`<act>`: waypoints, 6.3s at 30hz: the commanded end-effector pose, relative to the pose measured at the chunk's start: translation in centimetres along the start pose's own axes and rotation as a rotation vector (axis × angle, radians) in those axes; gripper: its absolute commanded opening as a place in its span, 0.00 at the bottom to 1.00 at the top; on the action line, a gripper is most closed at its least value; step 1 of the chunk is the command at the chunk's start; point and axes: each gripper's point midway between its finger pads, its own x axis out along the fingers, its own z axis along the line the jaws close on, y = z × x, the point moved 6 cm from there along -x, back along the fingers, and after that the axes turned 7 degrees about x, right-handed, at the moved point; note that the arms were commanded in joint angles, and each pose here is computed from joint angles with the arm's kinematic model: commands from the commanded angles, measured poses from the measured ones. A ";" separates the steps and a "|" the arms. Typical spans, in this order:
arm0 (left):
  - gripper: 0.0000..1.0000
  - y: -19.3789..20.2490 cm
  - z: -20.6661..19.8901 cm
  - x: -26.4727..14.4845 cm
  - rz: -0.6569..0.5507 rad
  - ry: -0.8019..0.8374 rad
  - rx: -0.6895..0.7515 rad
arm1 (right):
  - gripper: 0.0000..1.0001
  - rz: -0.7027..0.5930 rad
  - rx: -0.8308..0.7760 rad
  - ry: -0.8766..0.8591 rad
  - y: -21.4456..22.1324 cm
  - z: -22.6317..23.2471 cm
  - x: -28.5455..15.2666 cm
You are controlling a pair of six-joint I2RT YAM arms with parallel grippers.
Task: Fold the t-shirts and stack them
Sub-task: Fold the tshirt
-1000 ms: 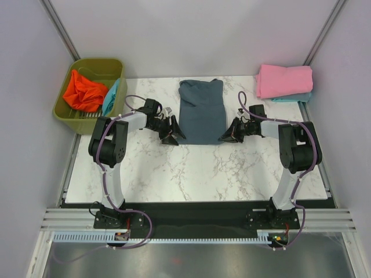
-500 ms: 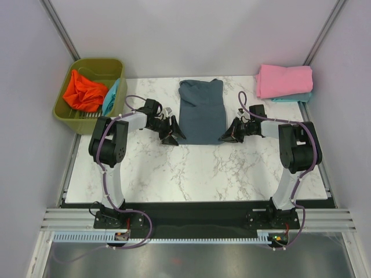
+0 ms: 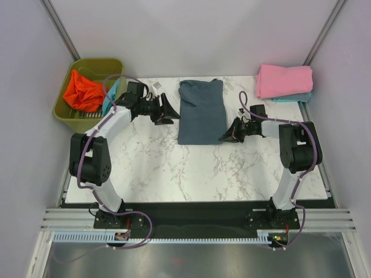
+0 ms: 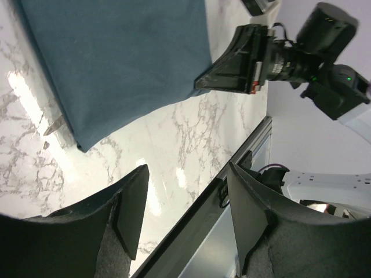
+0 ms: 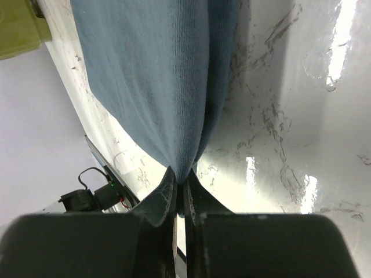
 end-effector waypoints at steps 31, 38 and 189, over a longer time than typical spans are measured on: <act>0.02 5.9 6.0 1.7 0.210 -0.149 -0.127 | 0.00 -0.024 -0.058 -0.012 0.2 0.9 -1.2; 0.98 2.7 6.5 3.9 0.161 -0.105 -0.069 | 0.00 -0.026 -0.057 -0.010 0.2 0.9 -1.2; 0.90 -14.5 -0.8 2.3 -0.329 -0.367 0.425 | 0.66 -0.484 -0.657 -0.292 -18.5 20.7 -2.7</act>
